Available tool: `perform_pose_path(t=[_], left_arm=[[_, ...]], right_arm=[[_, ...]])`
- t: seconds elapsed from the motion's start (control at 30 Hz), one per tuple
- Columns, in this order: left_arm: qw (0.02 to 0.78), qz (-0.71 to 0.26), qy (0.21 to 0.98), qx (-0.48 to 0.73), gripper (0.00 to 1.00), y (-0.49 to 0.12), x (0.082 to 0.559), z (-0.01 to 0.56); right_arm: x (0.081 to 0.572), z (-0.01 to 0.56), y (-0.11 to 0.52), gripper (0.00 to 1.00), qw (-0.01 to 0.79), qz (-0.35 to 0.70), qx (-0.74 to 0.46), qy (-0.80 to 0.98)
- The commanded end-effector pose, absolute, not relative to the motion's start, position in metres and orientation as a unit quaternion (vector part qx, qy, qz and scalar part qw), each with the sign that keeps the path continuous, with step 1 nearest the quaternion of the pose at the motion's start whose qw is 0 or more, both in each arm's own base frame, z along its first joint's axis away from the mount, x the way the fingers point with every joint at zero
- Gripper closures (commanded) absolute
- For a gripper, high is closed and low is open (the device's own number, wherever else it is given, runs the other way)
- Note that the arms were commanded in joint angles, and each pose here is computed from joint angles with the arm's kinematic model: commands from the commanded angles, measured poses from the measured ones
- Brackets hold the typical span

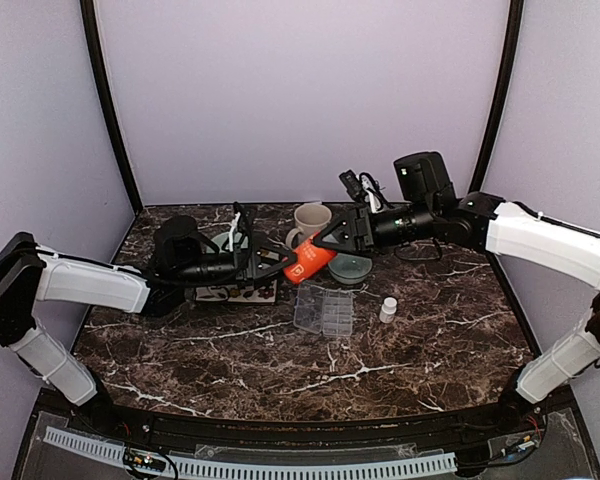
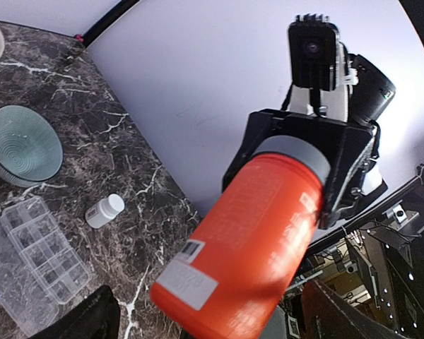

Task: Sort the pills into containers
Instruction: Pass from the right arm to the left

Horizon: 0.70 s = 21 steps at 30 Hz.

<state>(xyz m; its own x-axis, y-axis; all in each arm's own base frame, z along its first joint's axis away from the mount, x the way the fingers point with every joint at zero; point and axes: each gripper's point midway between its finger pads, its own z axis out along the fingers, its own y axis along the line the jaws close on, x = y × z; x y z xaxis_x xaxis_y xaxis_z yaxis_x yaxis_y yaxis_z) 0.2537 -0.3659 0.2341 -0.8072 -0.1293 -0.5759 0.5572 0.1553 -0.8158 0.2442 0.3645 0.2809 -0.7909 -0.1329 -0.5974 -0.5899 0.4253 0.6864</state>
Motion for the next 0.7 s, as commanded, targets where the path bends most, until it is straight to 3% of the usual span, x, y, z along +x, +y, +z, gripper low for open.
perform_pose_path(t=[0.0, 0.67], left_arm=[[0.286, -0.697, 0.631, 0.185, 0.08, -0.369, 0.244, 0.287], [0.252, -0.740, 0.590, 0.199, 0.16, -0.372, 0.226, 0.299]], right_arm=[[0.241, 0.315, 0.366, 0.83, 0.255, 0.540, -0.220, 0.771], [0.240, 0.314, 0.369, 0.85, 0.243, 0.593, -0.190, 0.744]])
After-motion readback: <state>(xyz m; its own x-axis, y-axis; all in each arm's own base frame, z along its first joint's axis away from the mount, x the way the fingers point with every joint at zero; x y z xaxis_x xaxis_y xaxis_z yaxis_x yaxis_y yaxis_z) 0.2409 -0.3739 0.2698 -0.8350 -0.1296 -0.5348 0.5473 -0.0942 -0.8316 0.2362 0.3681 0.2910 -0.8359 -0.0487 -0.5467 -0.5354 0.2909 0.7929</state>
